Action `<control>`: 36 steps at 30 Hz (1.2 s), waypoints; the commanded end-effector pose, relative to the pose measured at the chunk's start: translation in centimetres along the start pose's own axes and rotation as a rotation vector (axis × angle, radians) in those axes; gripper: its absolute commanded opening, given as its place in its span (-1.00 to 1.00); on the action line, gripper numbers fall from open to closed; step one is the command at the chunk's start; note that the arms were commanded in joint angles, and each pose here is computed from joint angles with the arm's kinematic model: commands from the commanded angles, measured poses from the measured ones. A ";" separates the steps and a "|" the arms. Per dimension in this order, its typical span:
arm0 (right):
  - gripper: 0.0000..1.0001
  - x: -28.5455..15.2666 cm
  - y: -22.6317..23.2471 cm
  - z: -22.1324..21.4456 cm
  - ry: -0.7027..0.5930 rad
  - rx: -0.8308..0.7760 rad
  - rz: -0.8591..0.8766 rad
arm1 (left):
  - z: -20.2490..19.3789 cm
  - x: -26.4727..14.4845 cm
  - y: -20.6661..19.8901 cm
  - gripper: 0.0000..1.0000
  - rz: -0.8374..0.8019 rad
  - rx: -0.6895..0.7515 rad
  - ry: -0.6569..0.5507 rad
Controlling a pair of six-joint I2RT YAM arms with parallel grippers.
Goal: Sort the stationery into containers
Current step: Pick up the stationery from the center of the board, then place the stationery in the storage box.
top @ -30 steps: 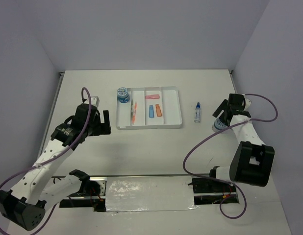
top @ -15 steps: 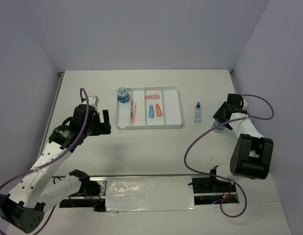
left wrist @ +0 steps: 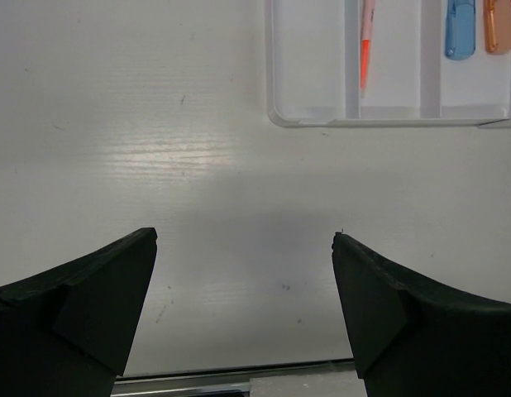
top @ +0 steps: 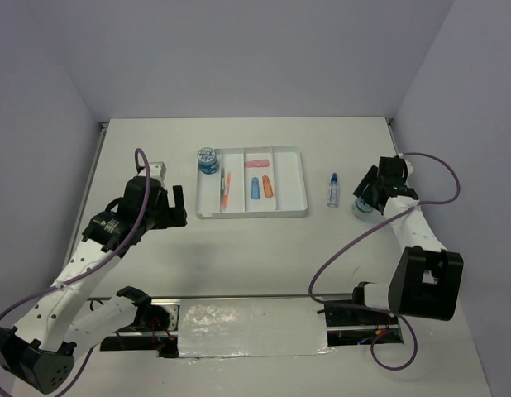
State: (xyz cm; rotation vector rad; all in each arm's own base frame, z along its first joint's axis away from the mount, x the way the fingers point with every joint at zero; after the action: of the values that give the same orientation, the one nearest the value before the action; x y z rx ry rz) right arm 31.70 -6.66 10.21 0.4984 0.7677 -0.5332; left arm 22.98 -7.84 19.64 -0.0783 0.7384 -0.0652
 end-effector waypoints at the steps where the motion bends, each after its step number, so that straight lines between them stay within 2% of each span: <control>1: -0.64 -5.0 4.3 4.1 -0.179 -0.048 0.116 | 1.3 -0.7 0.9 0.99 0.053 -0.011 -0.054; 7: -0.69 -13.0 14.5 3.9 -0.258 -0.174 0.432 | 2.5 -1.6 3.6 0.99 0.165 -0.098 -0.117; 8: -0.70 -14.6 17.1 2.6 -0.255 -0.210 0.518 | 2.6 -1.8 3.9 0.99 0.169 -0.111 -0.129; 10: -0.90 -16.8 20.1 1.9 -0.253 -0.238 0.617 | 2.7 -1.9 4.6 0.99 0.192 -0.135 -0.138; 11: -0.93 -18.3 22.7 0.7 -0.244 -0.273 0.692 | 2.8 -2.0 4.7 0.99 0.195 -0.139 -0.144; 16: -0.94 -21.0 30.1 -3.7 -0.211 -0.381 0.858 | 2.7 -1.9 5.4 0.99 0.229 -0.153 -0.140; 17: -0.94 -20.0 31.5 -5.4 -0.186 -0.415 0.857 | 2.6 -1.8 5.4 0.99 0.232 -0.154 -0.134; 18: -0.94 -21.3 33.2 -5.7 -0.202 -0.428 0.895 | 2.6 -1.7 5.6 0.99 0.240 -0.156 -0.131; 22: -0.94 -20.5 37.6 -8.5 -0.164 -0.480 0.914 | 2.6 -1.6 5.8 0.99 0.252 -0.158 -0.128; 26: -0.94 -17.7 41.3 -12.2 -0.085 -0.543 0.897 | 2.5 -1.5 6.0 0.99 0.259 -0.162 -0.125; 31: -0.95 -15.7 43.5 -16.2 -0.035 -0.628 0.869 | 2.6 -1.4 6.1 0.99 0.260 -0.167 -0.124; 36: -0.94 -15.0 44.3 -17.9 -0.003 -0.635 0.891 | 2.6 -1.2 6.1 0.99 0.258 -0.165 -0.117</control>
State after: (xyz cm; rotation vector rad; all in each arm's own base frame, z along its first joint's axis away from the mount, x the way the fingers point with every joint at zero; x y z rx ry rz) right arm 39.66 39.27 15.84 0.1391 0.7035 0.4684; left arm 23.40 -1.60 20.60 -0.1152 0.6666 0.2348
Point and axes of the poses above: each gripper's point midway between its finger pads, its own x axis out along the fingers, its own y axis along the line the jaws close on, z = x × y, the point moved 1 cm from there along -x, back along the fingers, and after that the axes turned 4 degrees about x, right-handed, at the moved point
